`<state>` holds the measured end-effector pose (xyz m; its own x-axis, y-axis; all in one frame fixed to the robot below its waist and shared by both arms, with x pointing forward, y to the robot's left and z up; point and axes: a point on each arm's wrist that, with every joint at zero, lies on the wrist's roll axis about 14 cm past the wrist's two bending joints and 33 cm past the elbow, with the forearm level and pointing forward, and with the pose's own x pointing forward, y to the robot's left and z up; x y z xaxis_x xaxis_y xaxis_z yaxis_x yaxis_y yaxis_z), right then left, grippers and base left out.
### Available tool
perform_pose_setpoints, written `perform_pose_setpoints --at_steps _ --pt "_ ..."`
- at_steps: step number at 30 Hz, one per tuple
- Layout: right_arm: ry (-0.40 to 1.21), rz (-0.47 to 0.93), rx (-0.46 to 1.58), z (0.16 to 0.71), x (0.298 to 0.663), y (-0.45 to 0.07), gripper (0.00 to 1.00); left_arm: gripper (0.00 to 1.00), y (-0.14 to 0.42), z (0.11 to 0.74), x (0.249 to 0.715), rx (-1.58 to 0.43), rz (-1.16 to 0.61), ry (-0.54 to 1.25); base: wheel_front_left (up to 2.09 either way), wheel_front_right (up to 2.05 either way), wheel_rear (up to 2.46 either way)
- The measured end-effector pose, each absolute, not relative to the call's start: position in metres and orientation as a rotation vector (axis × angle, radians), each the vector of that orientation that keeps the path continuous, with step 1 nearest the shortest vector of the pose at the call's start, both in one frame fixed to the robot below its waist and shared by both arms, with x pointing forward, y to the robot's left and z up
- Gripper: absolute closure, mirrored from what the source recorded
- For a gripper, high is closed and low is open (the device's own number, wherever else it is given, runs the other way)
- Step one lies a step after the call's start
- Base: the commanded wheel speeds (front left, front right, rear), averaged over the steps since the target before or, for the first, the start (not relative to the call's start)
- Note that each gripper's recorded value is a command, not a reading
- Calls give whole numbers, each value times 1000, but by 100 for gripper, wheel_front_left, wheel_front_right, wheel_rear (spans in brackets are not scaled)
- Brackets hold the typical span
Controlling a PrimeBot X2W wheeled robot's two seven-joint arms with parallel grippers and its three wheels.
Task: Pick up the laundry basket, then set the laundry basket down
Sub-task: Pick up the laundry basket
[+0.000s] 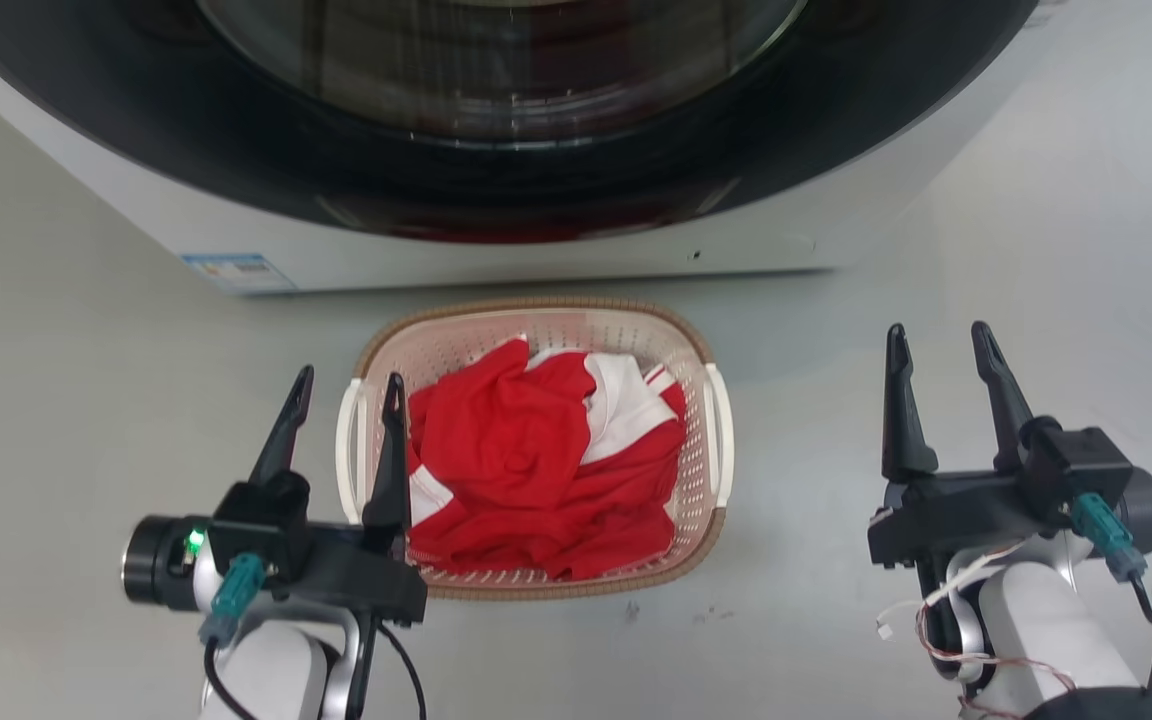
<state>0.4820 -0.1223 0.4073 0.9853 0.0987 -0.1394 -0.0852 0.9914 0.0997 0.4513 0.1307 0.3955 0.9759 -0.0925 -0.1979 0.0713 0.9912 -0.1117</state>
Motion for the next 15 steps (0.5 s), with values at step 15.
perform_pose_setpoints --at_steps 15 --pt "288 153 108 323 526 -98 0 0 145 305 486 -115 -24 399 0 0 0"
